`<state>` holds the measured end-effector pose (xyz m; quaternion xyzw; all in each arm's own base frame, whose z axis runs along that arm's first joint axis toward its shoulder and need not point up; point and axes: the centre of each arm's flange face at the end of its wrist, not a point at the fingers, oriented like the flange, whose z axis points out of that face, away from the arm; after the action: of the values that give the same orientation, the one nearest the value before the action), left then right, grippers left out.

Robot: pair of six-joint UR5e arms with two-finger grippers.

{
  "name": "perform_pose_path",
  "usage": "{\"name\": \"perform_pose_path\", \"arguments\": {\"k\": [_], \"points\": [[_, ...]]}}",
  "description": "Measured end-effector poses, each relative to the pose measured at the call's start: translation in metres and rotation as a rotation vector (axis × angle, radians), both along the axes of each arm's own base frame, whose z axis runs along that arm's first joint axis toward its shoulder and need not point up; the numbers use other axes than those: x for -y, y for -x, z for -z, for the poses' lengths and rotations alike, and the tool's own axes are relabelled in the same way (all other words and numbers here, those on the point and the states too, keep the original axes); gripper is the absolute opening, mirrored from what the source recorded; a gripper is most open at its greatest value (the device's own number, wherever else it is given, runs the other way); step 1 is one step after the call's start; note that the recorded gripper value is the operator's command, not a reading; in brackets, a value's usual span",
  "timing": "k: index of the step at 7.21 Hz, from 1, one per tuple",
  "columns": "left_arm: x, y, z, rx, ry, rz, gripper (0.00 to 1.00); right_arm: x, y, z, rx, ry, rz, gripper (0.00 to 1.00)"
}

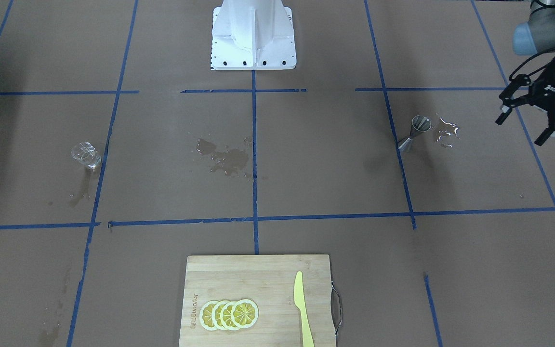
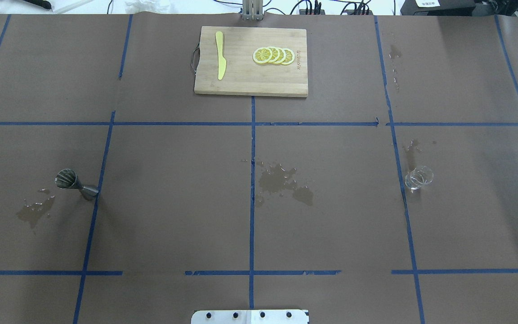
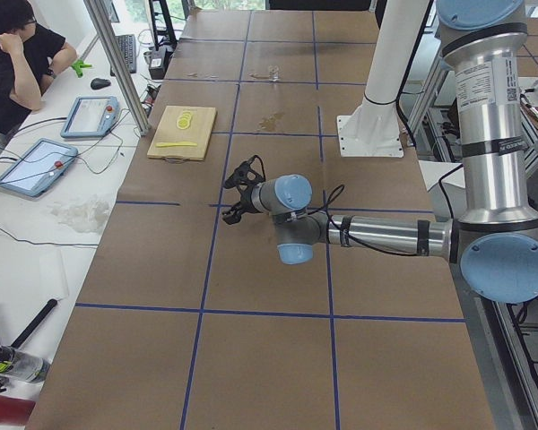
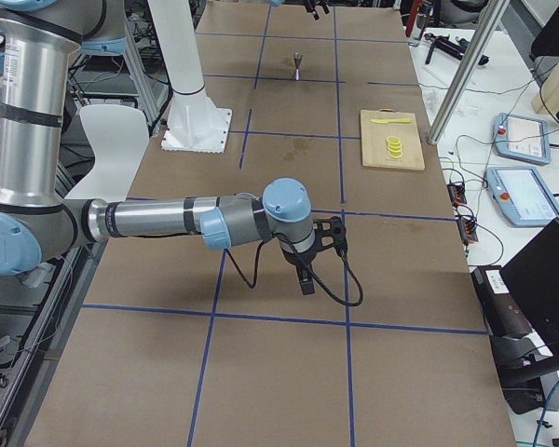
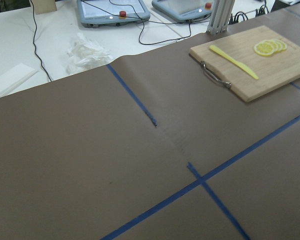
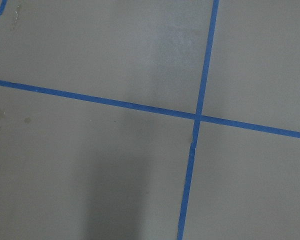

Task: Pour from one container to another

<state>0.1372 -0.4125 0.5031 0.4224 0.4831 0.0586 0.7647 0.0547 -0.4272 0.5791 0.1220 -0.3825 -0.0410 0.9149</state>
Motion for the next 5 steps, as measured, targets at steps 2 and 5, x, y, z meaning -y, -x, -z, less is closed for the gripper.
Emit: {"name": "perform_pose_path", "arguments": {"k": [2,5], "points": [[-0.029,-0.081,0.022,-0.091,0.042,0.173,1.00,-0.002,0.000,-0.001,0.001,-0.007,-0.001,1.00],[-0.071,-0.127,0.030,-0.142,0.013,0.402,1.00,-0.003,0.000,-0.002,0.000,-0.008,-0.001,1.00]]}}
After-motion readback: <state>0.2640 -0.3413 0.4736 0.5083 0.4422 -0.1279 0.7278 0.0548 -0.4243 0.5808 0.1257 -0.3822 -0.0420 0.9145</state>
